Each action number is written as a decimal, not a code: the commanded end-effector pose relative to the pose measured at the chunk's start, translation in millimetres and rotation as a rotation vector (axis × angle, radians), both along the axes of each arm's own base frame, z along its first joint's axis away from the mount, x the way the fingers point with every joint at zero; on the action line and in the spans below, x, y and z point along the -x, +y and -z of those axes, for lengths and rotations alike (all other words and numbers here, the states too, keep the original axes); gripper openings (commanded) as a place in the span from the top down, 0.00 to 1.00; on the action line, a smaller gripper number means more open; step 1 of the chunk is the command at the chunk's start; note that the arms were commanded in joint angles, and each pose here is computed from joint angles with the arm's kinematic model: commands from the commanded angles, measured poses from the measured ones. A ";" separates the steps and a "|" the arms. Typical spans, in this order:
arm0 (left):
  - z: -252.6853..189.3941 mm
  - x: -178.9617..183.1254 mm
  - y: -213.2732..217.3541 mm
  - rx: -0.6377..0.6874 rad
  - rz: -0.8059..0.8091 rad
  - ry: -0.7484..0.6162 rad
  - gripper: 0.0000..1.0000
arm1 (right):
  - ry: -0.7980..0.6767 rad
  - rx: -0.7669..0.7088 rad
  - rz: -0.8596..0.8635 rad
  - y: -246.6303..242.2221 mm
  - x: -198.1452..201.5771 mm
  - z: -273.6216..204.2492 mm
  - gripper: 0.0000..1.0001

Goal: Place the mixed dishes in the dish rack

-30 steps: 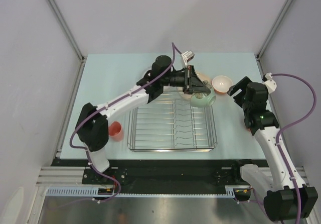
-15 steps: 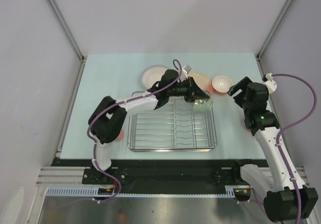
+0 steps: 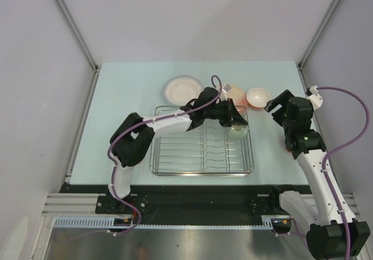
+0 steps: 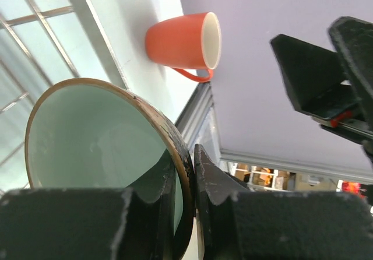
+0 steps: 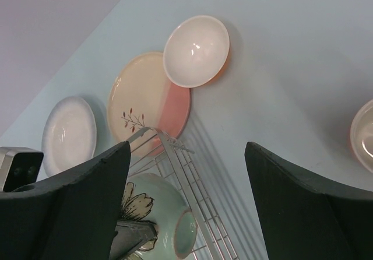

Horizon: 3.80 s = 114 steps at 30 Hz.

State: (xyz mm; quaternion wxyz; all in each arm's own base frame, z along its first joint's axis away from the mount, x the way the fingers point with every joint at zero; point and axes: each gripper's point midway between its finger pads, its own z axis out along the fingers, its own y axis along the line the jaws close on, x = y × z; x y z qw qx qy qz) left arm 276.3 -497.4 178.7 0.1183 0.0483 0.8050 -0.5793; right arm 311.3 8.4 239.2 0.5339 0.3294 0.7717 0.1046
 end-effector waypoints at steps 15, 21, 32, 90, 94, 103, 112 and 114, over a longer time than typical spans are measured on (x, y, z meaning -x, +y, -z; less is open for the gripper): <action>-23.5 -20.3 14.5 0.026 -0.010 -0.100 0.40 | 0.012 -0.034 0.010 1.9 -3.5 7.6 0.14; -47.6 -25.7 31.7 0.065 -0.008 -0.103 0.20 | 0.059 -0.046 0.033 0.9 -10.9 20.8 0.14; -98.0 -30.1 109.6 0.093 0.074 -0.155 0.17 | 0.026 0.124 -0.205 74.9 -11.5 -7.4 0.18; -44.6 -99.1 286.2 -0.426 -0.146 -0.424 0.12 | 0.559 0.902 -0.215 160.3 31.9 92.1 0.46; -44.3 -100.0 287.3 -0.430 -0.150 -0.426 0.12 | 0.555 0.876 -0.223 159.7 35.0 80.5 0.23; -47.0 -103.7 288.6 -0.436 -0.160 -0.435 0.12 | 0.412 0.584 -0.166 137.2 7.4 1.8 0.16; -51.2 -101.8 300.2 -0.484 -0.167 -0.435 0.09 | 0.204 -0.045 -0.030 50.4 -53.9 18.0 0.19; -48.4 -99.6 305.2 -0.508 -0.161 -0.427 0.09 | 0.233 -0.054 0.009 37.7 -62.7 32.6 0.20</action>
